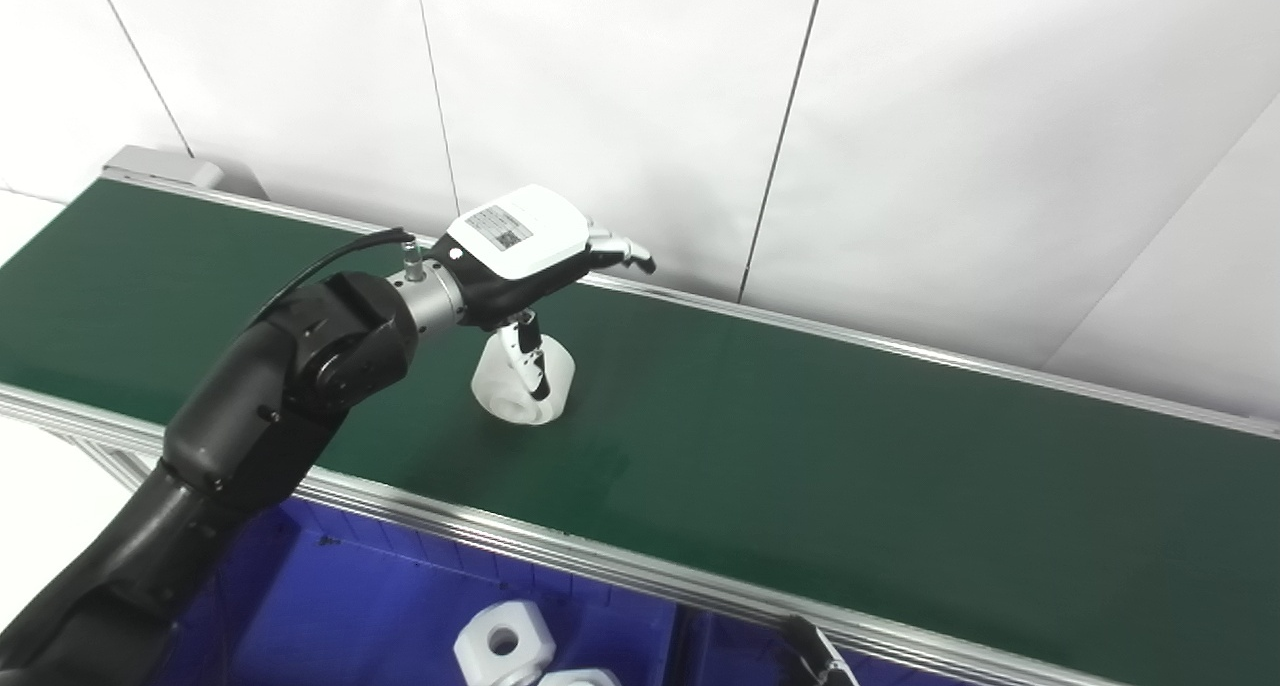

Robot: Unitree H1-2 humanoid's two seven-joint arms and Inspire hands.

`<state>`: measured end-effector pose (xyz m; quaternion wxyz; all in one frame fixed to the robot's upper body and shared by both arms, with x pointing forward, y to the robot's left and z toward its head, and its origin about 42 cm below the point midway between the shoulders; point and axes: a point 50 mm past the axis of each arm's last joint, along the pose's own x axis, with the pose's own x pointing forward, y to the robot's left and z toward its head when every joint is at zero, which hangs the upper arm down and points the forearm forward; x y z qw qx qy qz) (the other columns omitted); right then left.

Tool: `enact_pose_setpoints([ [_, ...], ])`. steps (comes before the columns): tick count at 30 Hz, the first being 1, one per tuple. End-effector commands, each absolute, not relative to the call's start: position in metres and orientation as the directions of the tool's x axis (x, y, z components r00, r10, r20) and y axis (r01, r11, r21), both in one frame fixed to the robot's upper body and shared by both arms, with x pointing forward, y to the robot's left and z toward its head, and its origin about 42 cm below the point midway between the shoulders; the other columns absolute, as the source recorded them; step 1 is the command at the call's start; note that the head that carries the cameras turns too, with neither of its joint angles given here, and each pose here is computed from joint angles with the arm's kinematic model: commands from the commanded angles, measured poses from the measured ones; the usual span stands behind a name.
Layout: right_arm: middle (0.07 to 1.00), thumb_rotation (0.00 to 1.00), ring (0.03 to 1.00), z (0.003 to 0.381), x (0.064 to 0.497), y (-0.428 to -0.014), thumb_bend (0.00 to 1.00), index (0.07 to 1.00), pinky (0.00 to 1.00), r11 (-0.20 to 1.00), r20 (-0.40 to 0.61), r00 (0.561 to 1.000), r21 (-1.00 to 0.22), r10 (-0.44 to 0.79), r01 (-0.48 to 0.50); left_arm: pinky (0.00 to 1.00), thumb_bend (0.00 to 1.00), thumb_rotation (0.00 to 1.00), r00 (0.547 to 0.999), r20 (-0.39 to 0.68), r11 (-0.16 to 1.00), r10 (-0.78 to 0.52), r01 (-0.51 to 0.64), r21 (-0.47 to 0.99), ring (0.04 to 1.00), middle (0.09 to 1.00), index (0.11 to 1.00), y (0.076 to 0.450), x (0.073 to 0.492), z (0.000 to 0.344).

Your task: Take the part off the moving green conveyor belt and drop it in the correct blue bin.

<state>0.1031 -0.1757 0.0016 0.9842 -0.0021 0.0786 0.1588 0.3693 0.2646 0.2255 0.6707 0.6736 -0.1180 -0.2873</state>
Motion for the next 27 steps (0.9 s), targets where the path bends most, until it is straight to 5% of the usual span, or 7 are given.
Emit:
enact_pose_setpoints([
  [1, 0.918, 1.00, 0.886, 0.012, 0.109, -0.167, 0.90, 0.910, 0.85, 0.947, -0.068, 0.945, 0.026, 0.321, -0.320, 0.74, 1.00, 0.05, 0.829, -0.225, -0.092, -0.512, 0.207, 0.974, 0.824, 0.845, 0.852, 0.273, 0.381, 0.244],
  [17, 0.914, 1.00, 0.877, 0.016, 0.108, -0.164, 0.91, 0.913, 0.83, 0.948, -0.065, 0.946, 0.026, 0.319, -0.318, 0.75, 1.00, 0.16, 0.834, -0.345, -0.024, -0.431, 0.372, 0.928, 0.871, 0.863, 0.850, 0.263, 0.387, 0.183],
  [27, 0.911, 1.00, 0.875, 0.018, 0.107, -0.161, 0.90, 0.912, 0.83, 0.947, -0.063, 0.945, 0.031, 0.320, -0.319, 0.70, 1.00, 0.19, 0.843, -0.235, 0.089, -0.483, 0.315, 0.945, 0.809, 0.816, 0.800, 0.239, 0.384, 0.146],
])
